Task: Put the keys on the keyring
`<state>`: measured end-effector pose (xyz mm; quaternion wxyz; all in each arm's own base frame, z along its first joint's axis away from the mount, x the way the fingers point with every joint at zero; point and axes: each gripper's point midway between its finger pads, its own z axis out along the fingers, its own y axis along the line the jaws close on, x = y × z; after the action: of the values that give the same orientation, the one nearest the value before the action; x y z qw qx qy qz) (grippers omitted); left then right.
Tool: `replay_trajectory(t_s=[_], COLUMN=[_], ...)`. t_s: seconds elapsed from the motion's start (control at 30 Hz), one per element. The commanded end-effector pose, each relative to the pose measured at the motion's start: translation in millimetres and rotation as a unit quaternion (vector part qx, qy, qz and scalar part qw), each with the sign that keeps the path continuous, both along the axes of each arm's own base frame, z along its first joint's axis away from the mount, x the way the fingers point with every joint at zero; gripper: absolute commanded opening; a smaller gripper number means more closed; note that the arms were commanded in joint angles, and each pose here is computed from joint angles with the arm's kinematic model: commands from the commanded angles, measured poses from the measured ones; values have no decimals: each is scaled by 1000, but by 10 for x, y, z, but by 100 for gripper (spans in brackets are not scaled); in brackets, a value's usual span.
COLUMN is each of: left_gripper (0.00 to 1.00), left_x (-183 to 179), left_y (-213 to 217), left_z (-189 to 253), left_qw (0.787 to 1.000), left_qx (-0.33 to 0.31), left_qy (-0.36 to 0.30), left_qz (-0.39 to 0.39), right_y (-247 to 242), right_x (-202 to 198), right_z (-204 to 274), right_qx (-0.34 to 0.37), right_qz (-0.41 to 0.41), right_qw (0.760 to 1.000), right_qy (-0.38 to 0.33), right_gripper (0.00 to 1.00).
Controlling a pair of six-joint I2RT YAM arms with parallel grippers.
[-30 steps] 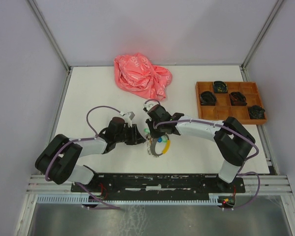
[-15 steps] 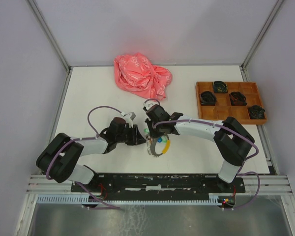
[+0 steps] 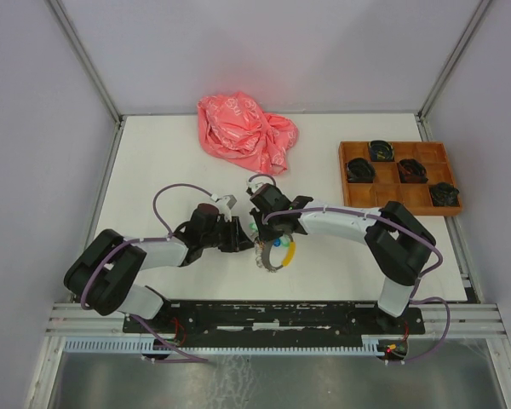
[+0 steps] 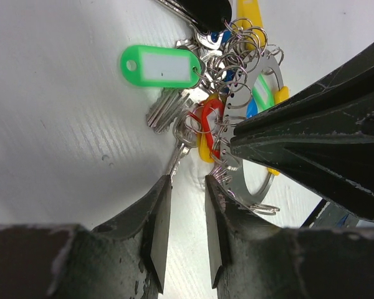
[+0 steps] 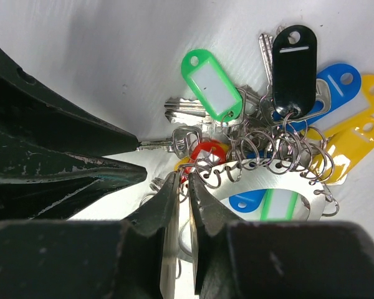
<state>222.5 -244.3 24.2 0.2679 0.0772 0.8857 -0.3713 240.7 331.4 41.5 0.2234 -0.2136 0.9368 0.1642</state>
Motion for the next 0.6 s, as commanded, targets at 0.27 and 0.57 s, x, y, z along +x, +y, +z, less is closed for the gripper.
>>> replay_trajectory(t_s=[0.27,0.57], left_gripper=[34,34], left_x=[105,109], left_y=[-120,-124], left_z=[169,159], left_qw=[999,999], left_qx=[-27,-26], left_qy=[-20,-19], left_qz=[-1,-1], right_y=[68,143], right_x=[138,39], right_z=[259,286], right_qx=[1,8], right_qz=[4,35], right_qw=[999,998], right_qy=[-49,-48], right_gripper=[21,21])
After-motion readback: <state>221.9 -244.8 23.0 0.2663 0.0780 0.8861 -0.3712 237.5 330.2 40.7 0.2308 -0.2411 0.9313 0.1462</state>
